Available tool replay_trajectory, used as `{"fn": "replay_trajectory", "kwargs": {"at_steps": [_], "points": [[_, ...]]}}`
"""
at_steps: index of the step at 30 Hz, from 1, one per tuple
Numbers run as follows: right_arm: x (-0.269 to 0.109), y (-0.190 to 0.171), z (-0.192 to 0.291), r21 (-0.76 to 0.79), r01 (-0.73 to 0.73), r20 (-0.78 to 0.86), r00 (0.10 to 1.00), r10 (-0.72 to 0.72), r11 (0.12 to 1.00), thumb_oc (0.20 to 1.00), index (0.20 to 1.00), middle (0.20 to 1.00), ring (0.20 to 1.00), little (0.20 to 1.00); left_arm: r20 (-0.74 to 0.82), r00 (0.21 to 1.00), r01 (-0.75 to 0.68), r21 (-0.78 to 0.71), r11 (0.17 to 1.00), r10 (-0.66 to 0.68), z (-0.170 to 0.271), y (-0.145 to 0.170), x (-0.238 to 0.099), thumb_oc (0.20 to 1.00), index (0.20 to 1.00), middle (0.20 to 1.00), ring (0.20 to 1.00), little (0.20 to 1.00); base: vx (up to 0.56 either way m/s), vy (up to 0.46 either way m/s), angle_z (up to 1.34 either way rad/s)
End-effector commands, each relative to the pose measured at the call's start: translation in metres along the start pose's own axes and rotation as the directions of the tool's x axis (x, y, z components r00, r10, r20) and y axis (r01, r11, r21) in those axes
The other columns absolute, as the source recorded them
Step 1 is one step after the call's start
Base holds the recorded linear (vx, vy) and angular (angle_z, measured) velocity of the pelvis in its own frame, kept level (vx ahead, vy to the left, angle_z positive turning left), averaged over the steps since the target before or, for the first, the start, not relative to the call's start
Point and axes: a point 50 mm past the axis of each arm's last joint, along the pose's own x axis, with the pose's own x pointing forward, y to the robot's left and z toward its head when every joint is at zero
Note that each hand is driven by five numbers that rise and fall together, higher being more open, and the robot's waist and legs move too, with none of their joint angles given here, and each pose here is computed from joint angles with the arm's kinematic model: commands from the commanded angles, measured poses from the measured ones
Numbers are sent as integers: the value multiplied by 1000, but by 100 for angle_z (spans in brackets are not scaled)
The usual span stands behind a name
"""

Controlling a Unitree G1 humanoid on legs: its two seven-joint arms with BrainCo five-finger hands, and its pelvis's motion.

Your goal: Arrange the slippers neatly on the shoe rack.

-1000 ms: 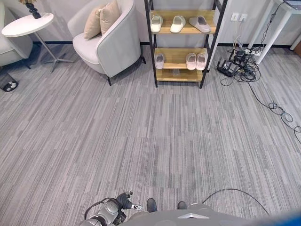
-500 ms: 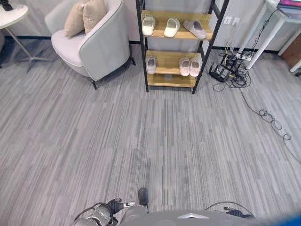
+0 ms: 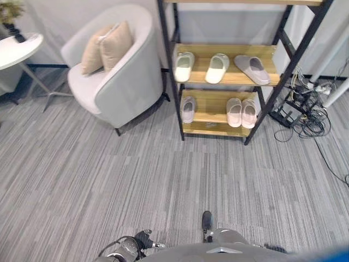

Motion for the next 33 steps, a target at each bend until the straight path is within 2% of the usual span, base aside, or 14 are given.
{"fn": "replay_trajectory", "kwargs": {"at_steps": [1, 2, 4, 5, 7, 15, 22, 26, 30, 33], "points": [[-1, -11, -2, -53, 40, -16, 999, -40, 998, 1000, 1000, 1000, 1000, 1000, 30, 999, -14, 10, 1000, 13, 13, 4, 2, 1000, 1000, 1000, 1000, 1000, 338, -6, -43], [-1, -11, 2, -38, 44, -2, 999, -44, 998, 1000, 1000, 1000, 1000, 1000, 19, 999, -25, -120, 993, 28, 10, 5, 2, 1000, 1000, 1000, 1000, 1000, 306, 84, -48], [-1, -9, 3, -55, 37, 4, 999, -37, 998, 1000, 1000, 1000, 1000, 1000, 22, 999, -39, -172, 984, 43, 11, 10, 2, 1000, 1000, 1000, 1000, 1000, 281, 103, -55], [-1, -13, 6, -128, 53, 11, 999, -52, 990, 1000, 1000, 1000, 1000, 1000, 5, 999, -43, -167, 985, 45, 7, 9, 1, 1000, 1000, 1000, 1000, 1000, 281, 114, -47], [-1, -13, 7, -178, 59, 11, 998, -58, 982, 1000, 1000, 1000, 1000, 1000, -16, 999, -49, -147, 988, 47, 2, 10, 1, 1000, 1000, 1000, 1000, 1000, 266, 111, -59], [1, 18, -15, -145, -34, -68, 997, 25, 989, 1000, 1000, 1000, 1000, 1000, -110, 993, -51, -78, 996, 42, -28, 11, -5, 1000, 1000, 1000, 1000, 1000, 149, 160, -14], [1, 17, -12, -93, -12, -45, 999, 8, 996, 1000, 1000, 1000, 1000, 1000, -66, 996, -58, -68, 996, 53, -18, 11, -3, 1000, 1000, 1000, 1000, 1000, -26, 36, -14], [2, 17, -7, -152, -23, -32, 999, 18, 988, 1000, 1000, 1000, 1000, 1000, -58, 998, -34, -32, 999, 32, -18, 6, -3, 1000, 1000, 1000, 1000, 1000, 78, -129, 0], [3, 18, 12, -96, -12, 59, 998, 18, 995, 1000, 1000, 1000, 1000, 1000, -66, 998, -3, -29, 1000, 1, -23, -7, -4, 1000, 1000, 1000, 1000, 1000, 70, -54, 20], [3, 25, 48, -107, -13, 209, 977, 36, 994, 1000, 1000, 1000, 1000, 1000, -74, 997, 4, 4, 1000, -3, -25, -11, -4, 1000, 1000, 1000, 1000, 1000, 8, -4, -2]]}}
